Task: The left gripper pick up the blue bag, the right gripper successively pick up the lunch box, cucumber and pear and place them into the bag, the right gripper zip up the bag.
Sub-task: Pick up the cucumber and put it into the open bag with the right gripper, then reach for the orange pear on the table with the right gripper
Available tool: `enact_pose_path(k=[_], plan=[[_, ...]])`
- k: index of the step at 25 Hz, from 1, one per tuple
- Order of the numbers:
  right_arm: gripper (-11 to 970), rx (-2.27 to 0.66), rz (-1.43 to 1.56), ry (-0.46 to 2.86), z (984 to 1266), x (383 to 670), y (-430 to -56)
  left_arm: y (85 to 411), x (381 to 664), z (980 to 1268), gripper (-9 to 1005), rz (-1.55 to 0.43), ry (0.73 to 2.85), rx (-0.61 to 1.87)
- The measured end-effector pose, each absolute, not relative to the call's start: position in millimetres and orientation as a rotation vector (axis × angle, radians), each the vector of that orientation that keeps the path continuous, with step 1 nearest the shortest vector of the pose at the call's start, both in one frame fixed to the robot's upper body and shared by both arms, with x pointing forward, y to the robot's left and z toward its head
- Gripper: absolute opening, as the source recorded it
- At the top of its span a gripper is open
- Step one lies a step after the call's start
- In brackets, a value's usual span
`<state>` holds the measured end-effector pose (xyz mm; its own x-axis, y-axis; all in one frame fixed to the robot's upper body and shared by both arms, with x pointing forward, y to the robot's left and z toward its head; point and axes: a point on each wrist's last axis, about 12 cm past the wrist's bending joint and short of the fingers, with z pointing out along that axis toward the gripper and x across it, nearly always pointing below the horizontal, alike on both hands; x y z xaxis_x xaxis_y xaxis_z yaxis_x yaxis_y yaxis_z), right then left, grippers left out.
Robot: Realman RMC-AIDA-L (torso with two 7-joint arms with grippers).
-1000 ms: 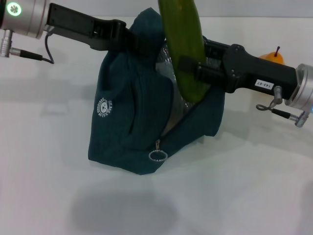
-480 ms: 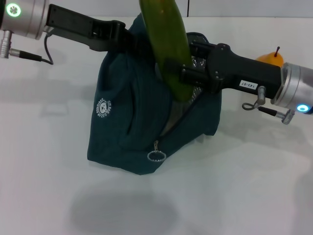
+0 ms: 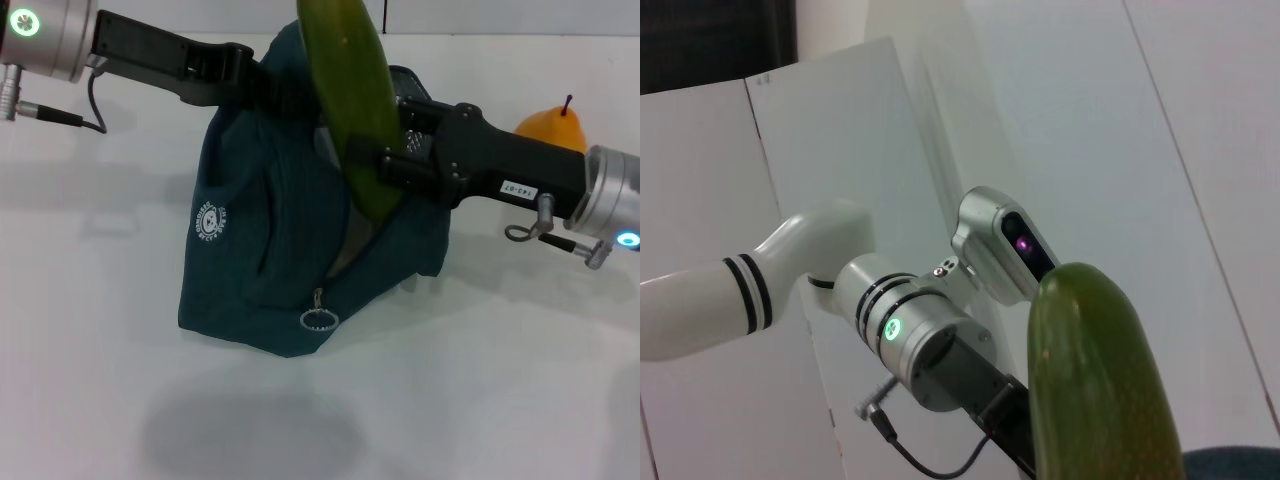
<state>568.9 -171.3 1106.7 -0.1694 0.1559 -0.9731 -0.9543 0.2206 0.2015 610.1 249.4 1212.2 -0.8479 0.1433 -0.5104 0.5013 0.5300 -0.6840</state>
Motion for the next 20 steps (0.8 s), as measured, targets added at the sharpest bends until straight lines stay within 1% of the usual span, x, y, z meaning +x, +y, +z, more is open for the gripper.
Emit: enact_pose_path(k=[15, 20], plan=[[668, -0.85, 1.222, 1.312, 1108.4, 566.9, -172.7, 249.0, 610.0, 1212.4, 40, -1.247, 2.378, 0.53], [666, -0.784, 1.207, 1.253, 1112.5, 564.5, -185.7, 250.2, 609.8, 1212.3, 40, -1.245, 2.379, 0.528]])
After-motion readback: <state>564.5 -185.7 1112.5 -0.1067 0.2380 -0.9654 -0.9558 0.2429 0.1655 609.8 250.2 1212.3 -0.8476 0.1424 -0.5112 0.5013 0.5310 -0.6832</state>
